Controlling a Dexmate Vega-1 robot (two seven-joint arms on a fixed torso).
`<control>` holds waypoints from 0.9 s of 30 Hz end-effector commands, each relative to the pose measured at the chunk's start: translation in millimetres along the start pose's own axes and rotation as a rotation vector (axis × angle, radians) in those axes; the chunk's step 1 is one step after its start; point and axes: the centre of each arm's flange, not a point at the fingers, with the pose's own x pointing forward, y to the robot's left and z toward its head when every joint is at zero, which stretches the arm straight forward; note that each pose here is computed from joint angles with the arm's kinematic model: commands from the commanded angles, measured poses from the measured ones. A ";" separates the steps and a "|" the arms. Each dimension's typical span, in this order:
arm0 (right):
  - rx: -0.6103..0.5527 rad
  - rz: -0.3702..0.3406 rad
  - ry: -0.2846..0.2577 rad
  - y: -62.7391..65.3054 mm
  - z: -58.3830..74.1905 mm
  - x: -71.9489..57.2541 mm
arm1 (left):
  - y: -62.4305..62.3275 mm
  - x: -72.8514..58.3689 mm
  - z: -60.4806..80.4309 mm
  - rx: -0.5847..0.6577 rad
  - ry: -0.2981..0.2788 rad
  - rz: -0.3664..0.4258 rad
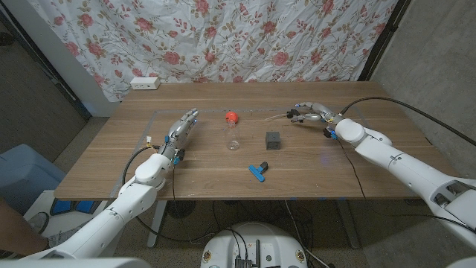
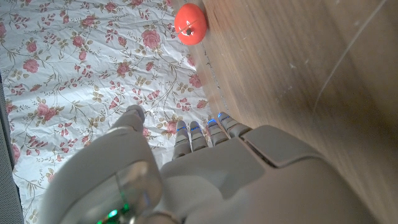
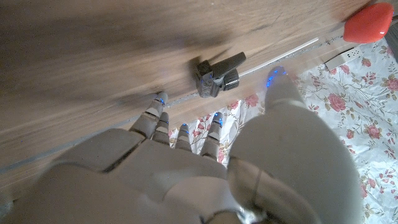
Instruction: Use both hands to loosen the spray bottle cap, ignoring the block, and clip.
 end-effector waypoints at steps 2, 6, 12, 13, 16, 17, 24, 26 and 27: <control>0.019 0.003 -0.028 -6.4 2.6 -4.5 | 2.4 4.1 2.3 0.003 -0.016 -0.011; 0.042 -0.008 -0.047 -9.2 3.7 -6.0 | 3.6 7.2 4.1 0.005 -0.027 -0.015; 0.088 -0.036 -0.079 -14.0 5.3 -9.5 | 4.9 11.4 6.7 0.009 -0.041 -0.016; 0.093 -0.040 -0.086 -14.6 5.8 -10.1 | 5.2 11.8 7.0 0.010 -0.044 -0.015; 0.125 -0.061 -0.104 -15.8 6.8 -11.9 | 5.9 13.0 7.3 0.007 -0.052 -0.007; 0.137 -0.068 -0.109 -16.0 7.0 -12.5 | 6.1 13.5 7.4 0.007 -0.055 -0.005; 0.210 -0.098 -0.133 -15.2 8.2 -14.4 | 8.0 20.4 9.6 0.015 -0.076 0.001; 0.228 -0.104 -0.138 -14.9 8.6 -14.8 | 7.8 23.1 9.8 0.010 -0.084 0.002; 0.238 -0.106 -0.143 -14.7 8.6 -14.8 | 7.8 24.2 9.9 0.012 -0.085 0.000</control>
